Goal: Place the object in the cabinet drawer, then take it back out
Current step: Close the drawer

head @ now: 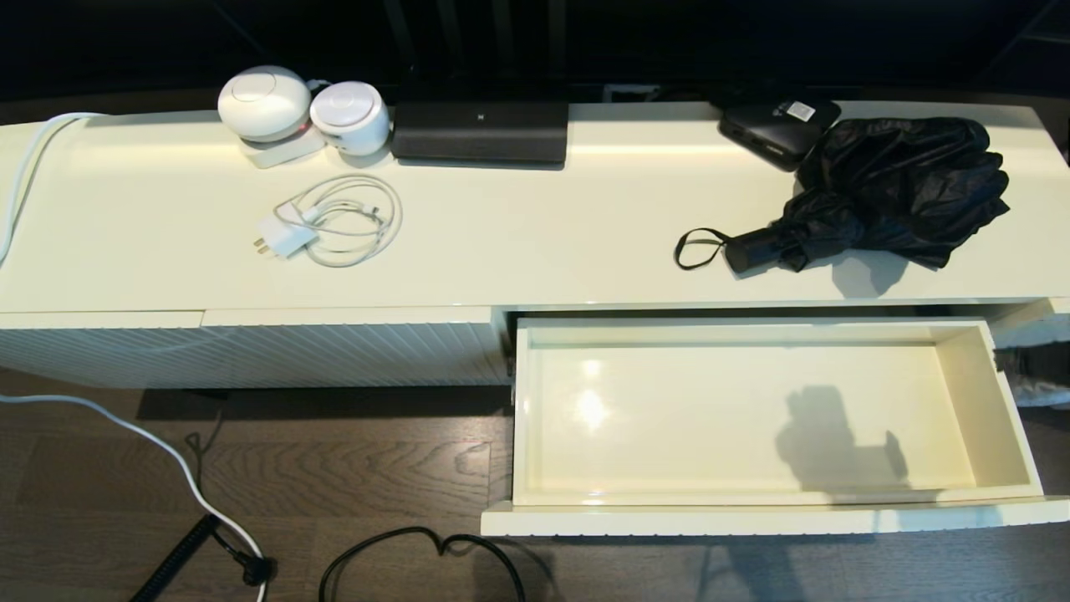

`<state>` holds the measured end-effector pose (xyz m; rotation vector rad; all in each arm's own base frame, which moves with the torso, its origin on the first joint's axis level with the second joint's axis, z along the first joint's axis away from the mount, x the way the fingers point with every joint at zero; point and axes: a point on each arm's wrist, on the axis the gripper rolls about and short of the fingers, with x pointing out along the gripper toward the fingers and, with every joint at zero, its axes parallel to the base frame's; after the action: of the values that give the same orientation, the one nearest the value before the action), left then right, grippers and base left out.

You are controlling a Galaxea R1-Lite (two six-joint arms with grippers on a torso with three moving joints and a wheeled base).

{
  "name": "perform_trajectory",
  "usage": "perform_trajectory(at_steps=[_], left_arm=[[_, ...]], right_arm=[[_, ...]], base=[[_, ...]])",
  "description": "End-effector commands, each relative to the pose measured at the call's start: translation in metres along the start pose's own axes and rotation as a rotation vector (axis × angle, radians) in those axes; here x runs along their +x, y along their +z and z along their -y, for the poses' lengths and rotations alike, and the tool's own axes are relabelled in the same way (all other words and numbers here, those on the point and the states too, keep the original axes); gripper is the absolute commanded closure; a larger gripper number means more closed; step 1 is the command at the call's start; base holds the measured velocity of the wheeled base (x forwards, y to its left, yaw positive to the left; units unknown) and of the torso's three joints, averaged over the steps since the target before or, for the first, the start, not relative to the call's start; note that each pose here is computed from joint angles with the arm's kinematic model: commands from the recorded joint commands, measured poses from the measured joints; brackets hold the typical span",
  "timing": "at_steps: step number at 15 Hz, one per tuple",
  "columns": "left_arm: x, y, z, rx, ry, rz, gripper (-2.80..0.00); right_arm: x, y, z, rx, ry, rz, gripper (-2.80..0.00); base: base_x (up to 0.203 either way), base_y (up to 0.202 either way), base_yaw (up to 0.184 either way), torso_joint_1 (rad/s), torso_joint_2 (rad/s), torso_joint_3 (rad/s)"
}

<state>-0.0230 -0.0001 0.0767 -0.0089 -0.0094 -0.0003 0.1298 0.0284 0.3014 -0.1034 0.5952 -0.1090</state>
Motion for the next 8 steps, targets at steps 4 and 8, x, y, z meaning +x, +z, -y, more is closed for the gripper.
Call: perform_trajectory(at_steps=[4,8], left_arm=[[0.000,0.000,0.000,0.000,0.000,0.003,0.00],[0.000,0.000,0.000,0.000,0.000,0.001,0.00]], right_arm=[[-0.013,-0.048,0.006,-0.262,0.048,-0.036,0.00],[-0.015,-0.083,0.008,-0.577,0.086,-0.047,0.00]], base=[[0.000,0.000,0.000,0.000,0.00,0.000],[0.000,0.000,0.000,0.000,0.00,0.000]])
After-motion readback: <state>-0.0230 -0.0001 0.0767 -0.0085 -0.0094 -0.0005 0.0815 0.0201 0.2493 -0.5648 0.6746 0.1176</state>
